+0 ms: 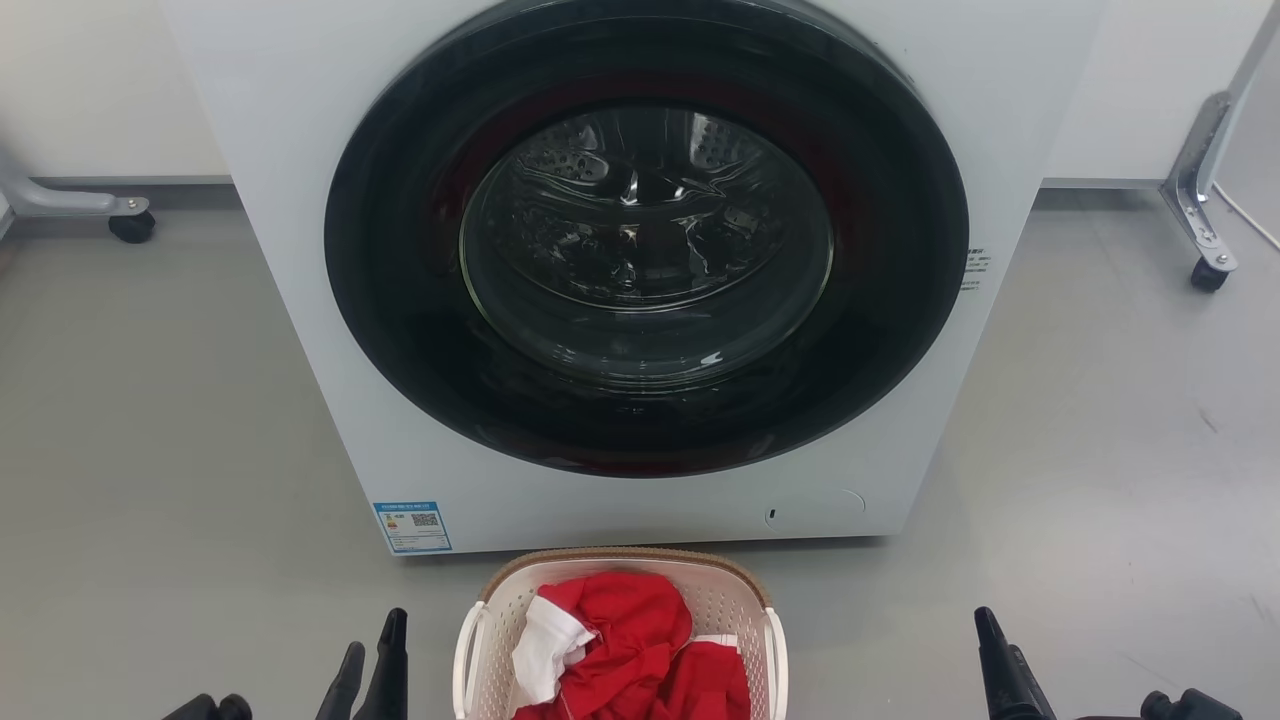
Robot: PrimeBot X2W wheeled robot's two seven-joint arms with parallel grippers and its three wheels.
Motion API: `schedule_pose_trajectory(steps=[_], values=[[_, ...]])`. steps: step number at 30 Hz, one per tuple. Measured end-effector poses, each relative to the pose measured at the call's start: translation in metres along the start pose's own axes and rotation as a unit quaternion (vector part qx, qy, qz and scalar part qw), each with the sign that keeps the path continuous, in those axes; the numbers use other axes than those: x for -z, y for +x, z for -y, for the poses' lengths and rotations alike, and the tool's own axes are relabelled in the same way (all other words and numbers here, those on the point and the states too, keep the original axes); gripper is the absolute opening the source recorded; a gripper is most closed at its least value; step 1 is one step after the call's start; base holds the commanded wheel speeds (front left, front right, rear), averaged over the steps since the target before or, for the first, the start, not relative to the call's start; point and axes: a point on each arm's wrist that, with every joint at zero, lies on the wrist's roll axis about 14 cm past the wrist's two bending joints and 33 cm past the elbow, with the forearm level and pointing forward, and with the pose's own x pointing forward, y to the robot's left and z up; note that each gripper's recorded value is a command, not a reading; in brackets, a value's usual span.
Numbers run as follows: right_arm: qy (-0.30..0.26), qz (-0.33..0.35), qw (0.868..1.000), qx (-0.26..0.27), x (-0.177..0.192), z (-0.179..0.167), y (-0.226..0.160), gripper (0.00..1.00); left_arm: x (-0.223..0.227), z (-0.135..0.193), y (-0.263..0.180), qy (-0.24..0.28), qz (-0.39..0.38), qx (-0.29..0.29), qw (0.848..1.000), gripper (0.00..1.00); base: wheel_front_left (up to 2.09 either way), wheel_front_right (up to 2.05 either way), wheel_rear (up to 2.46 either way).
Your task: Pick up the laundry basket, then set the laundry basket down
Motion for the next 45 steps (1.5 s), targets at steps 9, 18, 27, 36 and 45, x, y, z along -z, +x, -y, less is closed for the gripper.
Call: schedule_pose_trajectory(steps=[9,18,27,36,45], values=[[-0.077,-0.004,0.997,-0.013,0.009,-0.010,0.000,1.00,0.004,0.008,-0.001,0.092,0.002,0.011,0.996,1.00,0.00,0.00,0.00],[-0.151,-0.002,0.988,-0.038,0.017,-0.024,-0.002,1.00,0.008,0.017,-0.004,0.173,0.010,0.024,0.985,1.00,0.00,0.00,0.00],[-0.207,0.002,0.976,-0.060,0.024,-0.035,-0.004,1.00,0.010,0.026,-0.006,0.235,0.020,0.039,0.971,1.00,0.00,0.00,0.00],[-0.267,0.010,0.960,-0.082,0.031,-0.047,-0.006,1.00,0.011,0.038,-0.008,0.300,0.039,0.058,0.951,1.00,0.00,0.00,0.00],[-0.320,0.023,0.941,-0.108,0.036,-0.059,-0.009,1.00,0.014,0.044,-0.014,0.351,0.053,0.071,0.932,1.00,0.00,0.00,0.00]])
